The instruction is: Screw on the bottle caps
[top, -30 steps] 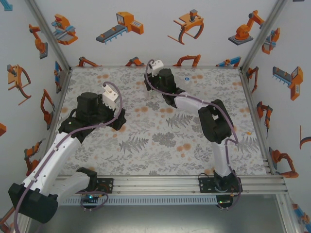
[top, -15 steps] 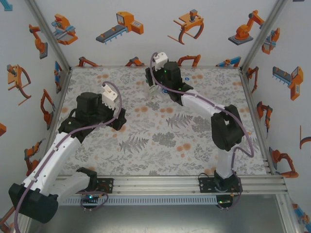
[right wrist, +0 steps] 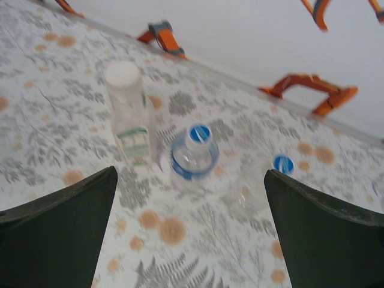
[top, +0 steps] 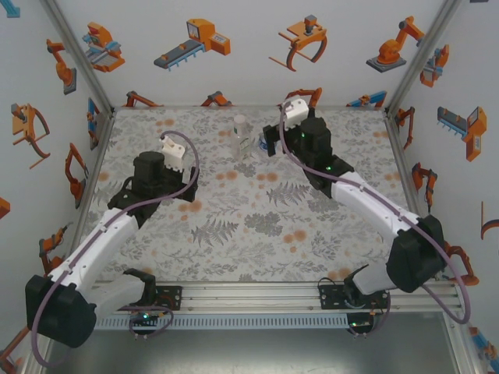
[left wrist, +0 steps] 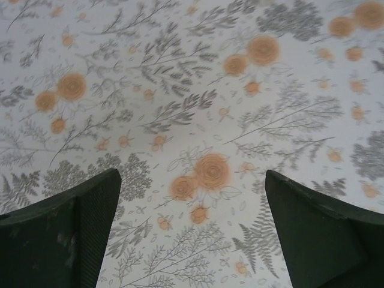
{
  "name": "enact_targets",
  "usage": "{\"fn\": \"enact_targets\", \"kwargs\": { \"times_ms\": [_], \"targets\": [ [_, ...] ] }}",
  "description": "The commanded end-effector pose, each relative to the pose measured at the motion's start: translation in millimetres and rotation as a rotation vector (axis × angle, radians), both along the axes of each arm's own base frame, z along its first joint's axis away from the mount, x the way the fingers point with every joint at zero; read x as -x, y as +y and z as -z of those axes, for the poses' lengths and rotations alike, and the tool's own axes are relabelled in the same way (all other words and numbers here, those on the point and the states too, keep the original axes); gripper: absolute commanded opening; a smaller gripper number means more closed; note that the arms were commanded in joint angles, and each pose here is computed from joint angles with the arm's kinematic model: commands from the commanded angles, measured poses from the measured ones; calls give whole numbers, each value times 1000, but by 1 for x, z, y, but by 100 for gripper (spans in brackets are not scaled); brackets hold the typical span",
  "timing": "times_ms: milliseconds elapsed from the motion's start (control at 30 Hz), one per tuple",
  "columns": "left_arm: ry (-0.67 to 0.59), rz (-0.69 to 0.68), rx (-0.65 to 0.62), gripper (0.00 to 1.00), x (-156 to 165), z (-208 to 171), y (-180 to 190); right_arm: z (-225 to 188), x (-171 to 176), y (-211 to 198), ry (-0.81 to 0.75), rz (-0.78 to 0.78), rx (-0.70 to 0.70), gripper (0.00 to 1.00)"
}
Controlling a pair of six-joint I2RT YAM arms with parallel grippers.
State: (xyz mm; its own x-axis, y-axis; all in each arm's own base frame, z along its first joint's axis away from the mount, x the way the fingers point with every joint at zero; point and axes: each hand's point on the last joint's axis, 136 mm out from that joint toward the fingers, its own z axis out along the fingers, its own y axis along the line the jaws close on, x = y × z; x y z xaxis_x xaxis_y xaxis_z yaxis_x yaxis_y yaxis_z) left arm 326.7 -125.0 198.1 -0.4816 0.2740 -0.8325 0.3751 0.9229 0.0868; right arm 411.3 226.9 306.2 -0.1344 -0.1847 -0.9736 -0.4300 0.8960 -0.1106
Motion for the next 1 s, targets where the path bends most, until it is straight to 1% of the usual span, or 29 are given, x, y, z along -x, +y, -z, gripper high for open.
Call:
{"fn": "enact_targets", "kwargs": {
  "times_ms": [0, 67, 333, 400, 567, 633, 700, 767, 867, 900, 967],
  "targets": [
    [-88, -175, -62, 97, -20, 4, 31, 20, 7, -44, 38, 115, 27, 99],
    [-100, -217, -91, 97, -25, 17, 42, 38, 11, -66, 69, 168, 39, 99],
    [-160, -307, -109, 97, -40, 56, 79, 131, 26, -157, 188, 405, 106, 99],
    [-168, -323, -83, 97, -44, 66, 88, 148, 29, -179, 202, 461, 107, 99],
    [-204, -340, 21, 97, -54, 81, 103, 172, 30, -221, 228, 565, 98, 99],
    [-223, -359, 67, 97, -59, 82, 110, 181, 29, -232, 236, 589, 94, 99],
    [-206, -330, 130, 97, -62, 87, 110, 186, 25, -238, 220, 587, 62, 99],
    [-200, -321, 150, 97, -64, 94, 111, 190, 21, -242, 204, 582, 20, 99],
    [-233, -284, 176, 97, -63, 105, 107, 199, 18, -247, 191, 577, -27, 99],
    [-247, -278, 186, 97, -63, 102, 107, 204, 17, -248, 199, 578, -34, 99],
    [-192, -261, 189, 97, -64, 107, 105, 211, 15, -249, 201, 566, -48, 99]
  ]
}}
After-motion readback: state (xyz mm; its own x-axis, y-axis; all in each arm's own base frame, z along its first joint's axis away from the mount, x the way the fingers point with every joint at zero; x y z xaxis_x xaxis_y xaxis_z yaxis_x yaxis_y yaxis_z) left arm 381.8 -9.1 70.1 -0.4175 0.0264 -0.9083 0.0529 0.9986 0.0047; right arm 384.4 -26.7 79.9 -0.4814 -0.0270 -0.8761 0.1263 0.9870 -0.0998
